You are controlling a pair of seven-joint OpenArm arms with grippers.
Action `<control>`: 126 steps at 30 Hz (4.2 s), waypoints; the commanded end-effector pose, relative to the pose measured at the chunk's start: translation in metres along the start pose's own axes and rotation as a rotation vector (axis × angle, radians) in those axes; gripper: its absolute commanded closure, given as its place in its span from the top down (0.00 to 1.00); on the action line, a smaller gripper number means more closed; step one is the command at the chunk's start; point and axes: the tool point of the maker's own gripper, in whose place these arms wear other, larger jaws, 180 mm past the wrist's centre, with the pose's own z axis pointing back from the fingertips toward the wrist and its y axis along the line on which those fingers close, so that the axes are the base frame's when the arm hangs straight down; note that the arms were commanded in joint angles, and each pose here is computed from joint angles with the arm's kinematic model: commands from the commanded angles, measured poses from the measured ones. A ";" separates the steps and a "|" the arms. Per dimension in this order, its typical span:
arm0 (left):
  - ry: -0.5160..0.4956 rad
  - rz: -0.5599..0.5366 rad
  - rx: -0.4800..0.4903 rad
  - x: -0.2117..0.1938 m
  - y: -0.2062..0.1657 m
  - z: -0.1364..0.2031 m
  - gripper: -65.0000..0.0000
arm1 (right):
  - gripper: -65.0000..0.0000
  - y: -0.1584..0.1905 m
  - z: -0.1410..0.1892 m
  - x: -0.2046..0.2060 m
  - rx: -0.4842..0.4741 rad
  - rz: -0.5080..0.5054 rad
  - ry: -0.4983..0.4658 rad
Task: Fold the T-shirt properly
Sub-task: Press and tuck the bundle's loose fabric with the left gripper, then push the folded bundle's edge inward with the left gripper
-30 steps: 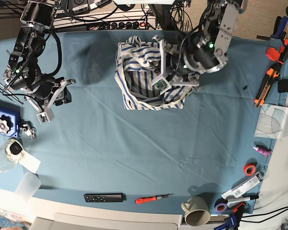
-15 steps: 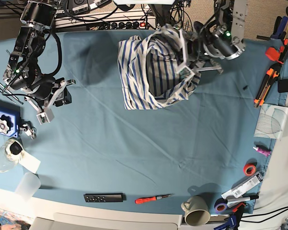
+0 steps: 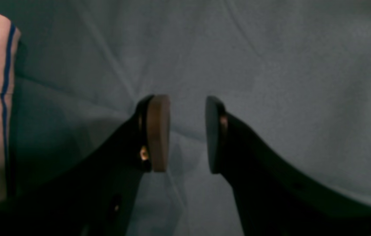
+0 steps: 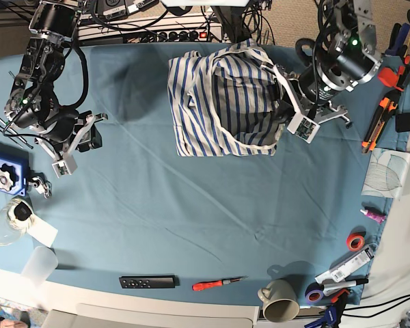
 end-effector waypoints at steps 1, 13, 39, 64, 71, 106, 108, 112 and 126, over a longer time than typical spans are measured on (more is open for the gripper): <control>-0.036 -0.006 -0.054 0.005 -0.012 0.004 0.00 | 0.29 -0.005 0.007 0.015 -0.013 0.016 -0.051; -0.077 0.012 -0.494 -0.005 -0.101 0.028 0.00 | 0.29 -0.005 0.007 0.019 -0.012 0.015 -0.074; 0.044 -0.379 -0.255 -0.010 -0.122 -0.076 0.00 | 0.29 -0.005 0.007 0.019 -0.013 0.016 -0.074; 0.329 -0.311 0.203 -0.062 0.005 -0.058 0.00 | 0.29 -0.005 0.007 0.023 -0.013 0.016 -0.096; 0.310 -0.239 0.178 -0.062 0.011 -0.057 0.00 | 0.29 -0.005 0.007 0.023 -0.012 0.016 -0.096; 0.446 -0.309 0.171 -0.066 0.051 -0.103 0.00 | 0.29 -0.005 0.007 0.022 -0.013 0.016 -0.088; 0.470 -0.304 0.169 -0.073 0.050 -0.100 0.00 | 0.29 -0.005 0.007 0.024 -0.013 0.016 -0.098; 0.496 -0.290 0.172 -0.080 0.049 -0.097 0.00 | 0.29 -0.005 0.008 0.025 -0.014 0.017 -0.101; 0.205 -0.217 0.243 -0.016 0.026 -0.053 0.00 | 0.29 -0.005 0.007 0.022 -0.012 0.016 -0.082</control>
